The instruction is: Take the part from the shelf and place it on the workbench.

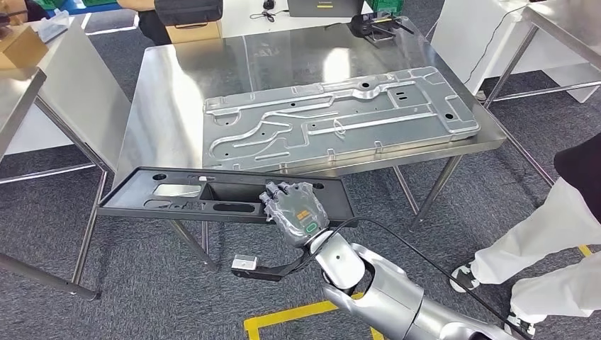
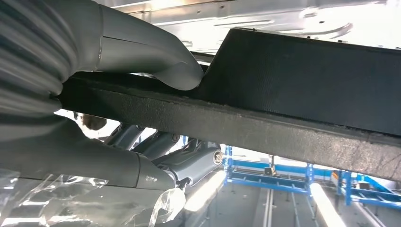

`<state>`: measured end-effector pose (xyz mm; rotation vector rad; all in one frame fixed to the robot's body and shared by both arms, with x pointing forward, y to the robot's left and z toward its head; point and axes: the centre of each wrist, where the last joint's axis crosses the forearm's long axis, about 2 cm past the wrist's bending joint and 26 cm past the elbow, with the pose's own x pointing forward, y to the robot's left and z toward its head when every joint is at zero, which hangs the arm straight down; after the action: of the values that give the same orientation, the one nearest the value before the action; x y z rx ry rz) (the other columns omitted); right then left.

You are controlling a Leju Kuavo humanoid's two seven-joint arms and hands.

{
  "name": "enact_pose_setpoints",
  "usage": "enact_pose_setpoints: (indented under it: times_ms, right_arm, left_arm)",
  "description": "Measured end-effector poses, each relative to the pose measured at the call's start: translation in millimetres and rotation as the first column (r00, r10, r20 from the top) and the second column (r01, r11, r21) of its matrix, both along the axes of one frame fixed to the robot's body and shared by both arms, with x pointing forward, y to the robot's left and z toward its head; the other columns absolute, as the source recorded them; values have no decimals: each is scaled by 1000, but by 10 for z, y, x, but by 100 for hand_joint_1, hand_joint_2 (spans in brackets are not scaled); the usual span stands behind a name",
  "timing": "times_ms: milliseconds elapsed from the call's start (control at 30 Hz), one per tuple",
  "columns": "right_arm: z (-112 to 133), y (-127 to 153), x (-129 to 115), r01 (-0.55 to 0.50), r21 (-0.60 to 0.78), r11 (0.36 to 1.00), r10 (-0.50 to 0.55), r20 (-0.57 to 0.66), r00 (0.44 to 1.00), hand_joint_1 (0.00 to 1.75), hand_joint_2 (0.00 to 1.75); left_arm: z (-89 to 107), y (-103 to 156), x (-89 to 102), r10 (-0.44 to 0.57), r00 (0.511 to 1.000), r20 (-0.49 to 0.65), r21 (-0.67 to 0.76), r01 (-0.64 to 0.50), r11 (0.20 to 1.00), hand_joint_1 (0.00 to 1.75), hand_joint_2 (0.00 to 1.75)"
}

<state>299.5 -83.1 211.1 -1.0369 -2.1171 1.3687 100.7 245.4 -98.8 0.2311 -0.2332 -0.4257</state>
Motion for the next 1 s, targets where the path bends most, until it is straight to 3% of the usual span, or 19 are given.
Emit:
enact_pose_setpoints:
  times_ms: [1000]
  right_arm:
    - [60, -31, 71, 26, -43, 999, -26, 0, 1000, 175, 175]
  left_arm:
    - [-5, -24, -35, 6, 1000, -2, -3, -6, 1000, 0, 175]
